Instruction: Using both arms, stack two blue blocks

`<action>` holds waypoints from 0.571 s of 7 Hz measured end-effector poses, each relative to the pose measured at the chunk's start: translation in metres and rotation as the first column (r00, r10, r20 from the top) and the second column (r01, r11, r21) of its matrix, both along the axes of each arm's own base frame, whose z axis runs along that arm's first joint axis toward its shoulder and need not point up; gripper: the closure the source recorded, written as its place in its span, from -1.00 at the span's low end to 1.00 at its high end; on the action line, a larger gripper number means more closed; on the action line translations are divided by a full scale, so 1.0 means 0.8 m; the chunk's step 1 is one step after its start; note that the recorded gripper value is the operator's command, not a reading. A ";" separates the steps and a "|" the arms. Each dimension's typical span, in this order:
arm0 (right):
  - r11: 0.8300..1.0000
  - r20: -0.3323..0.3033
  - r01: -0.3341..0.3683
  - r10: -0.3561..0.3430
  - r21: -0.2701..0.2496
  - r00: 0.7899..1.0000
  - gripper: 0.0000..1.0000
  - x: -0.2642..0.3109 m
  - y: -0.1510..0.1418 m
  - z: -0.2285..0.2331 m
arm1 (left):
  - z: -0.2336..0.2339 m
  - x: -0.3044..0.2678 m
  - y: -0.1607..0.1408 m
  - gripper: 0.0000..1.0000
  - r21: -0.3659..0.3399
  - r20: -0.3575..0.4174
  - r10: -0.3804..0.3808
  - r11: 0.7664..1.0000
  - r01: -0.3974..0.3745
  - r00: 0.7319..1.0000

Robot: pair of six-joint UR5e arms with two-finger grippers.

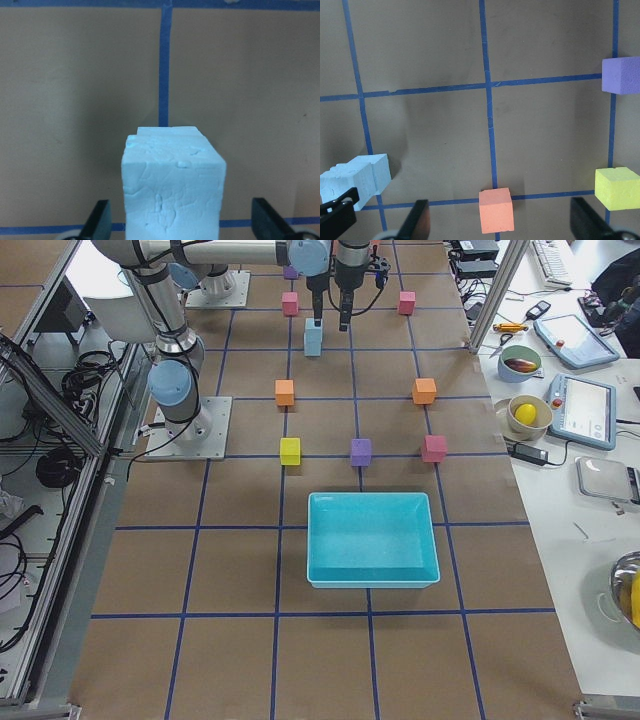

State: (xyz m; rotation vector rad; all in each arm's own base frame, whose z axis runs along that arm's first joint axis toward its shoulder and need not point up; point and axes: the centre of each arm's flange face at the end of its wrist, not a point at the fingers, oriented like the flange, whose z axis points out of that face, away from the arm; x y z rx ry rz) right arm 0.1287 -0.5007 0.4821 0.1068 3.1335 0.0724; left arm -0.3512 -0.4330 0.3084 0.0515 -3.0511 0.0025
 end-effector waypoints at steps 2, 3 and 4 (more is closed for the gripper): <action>1.000 0.001 -0.001 0.001 -0.002 1.000 -1.00 0.001 0.000 0.001 | 0.059 0.077 -0.036 -1.00 -0.054 -0.004 -0.058 0.997 0.057 0.998; 1.000 0.001 -0.002 0.002 -0.002 1.000 -1.00 0.001 0.000 0.001 | 0.095 0.133 -0.053 -1.00 -0.068 0.006 -0.092 0.993 0.092 0.996; 1.000 0.002 -0.003 0.003 -0.002 1.000 -1.00 0.001 0.000 0.000 | 0.137 0.189 -0.067 -1.00 -0.083 0.015 -0.096 0.992 0.097 0.995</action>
